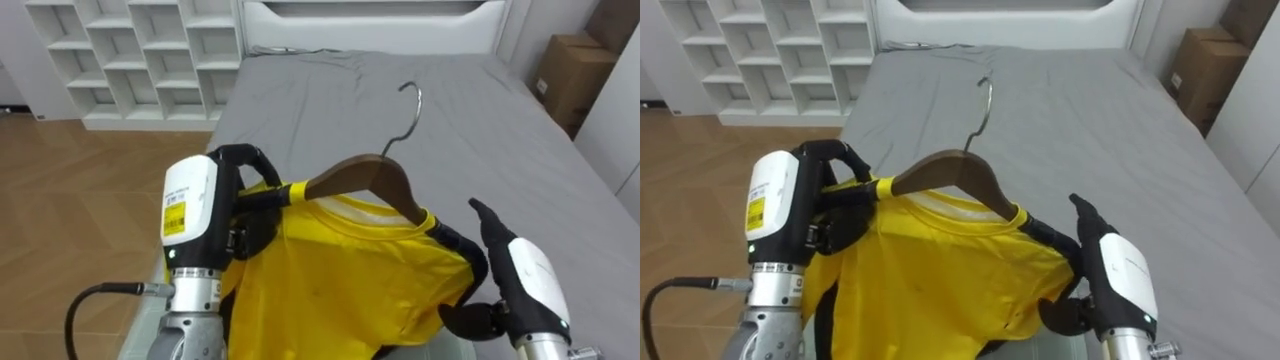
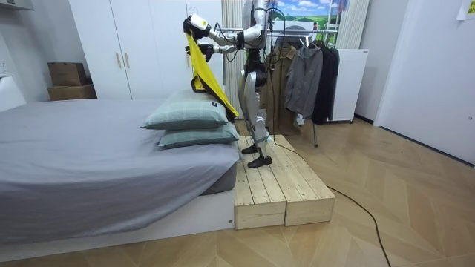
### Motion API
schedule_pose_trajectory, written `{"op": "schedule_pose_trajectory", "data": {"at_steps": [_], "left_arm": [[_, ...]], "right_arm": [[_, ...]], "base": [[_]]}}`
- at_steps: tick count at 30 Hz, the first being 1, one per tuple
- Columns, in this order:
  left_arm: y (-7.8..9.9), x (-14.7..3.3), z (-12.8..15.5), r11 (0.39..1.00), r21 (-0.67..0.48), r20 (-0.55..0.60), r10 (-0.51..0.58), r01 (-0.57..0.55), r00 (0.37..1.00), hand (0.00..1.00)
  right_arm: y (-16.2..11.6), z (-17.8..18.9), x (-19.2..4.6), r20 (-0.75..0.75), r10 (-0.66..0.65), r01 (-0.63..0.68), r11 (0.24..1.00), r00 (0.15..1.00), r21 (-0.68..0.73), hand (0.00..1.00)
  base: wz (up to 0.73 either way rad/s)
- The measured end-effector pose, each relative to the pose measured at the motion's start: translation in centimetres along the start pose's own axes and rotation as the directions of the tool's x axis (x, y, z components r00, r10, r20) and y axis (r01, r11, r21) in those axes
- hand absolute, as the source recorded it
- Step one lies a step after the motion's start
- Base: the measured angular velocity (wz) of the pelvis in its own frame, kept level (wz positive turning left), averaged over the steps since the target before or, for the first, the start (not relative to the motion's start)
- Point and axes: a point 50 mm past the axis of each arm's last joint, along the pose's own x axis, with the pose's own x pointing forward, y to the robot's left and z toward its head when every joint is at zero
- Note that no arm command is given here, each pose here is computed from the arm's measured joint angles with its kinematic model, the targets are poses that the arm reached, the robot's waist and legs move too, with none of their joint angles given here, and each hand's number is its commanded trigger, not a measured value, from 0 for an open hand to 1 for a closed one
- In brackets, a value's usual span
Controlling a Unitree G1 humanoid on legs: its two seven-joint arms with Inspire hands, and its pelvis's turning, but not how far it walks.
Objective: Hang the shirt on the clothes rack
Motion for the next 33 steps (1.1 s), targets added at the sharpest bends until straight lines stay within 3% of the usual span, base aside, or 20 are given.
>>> {"op": "schedule_pose_trajectory", "data": {"at_steps": [8, 16, 33], "left_arm": [[-0.5, 0.0, 0.5, 1.0, -0.026, -0.015, -0.002, 0.001, 1.0, 1.0], [-0.5, 0.0, 0.6, 1.0, -0.029, -0.014, -0.004, 0.004, 1.0, 1.0], [-0.1, 0.6, 2.2, 0.997, -0.07, 0.042, -0.017, 0.02, 0.999, 1.0]], "right_arm": [[0.2, 0.1, 0.0, 0.011, -0.012, 0.012, 0.999, 1.0, -0.046, 0.0], [0.0, 0.1, 0.1, 0.055, -0.072, 0.081, 0.979, 0.996, -0.189, 0.0], [-1.4, 1.6, 1.6, 0.166, -0.249, 0.278, 0.943, 0.954, -0.183, 0.0]], "base": [[0.0], [0.0], [0.0]]}}
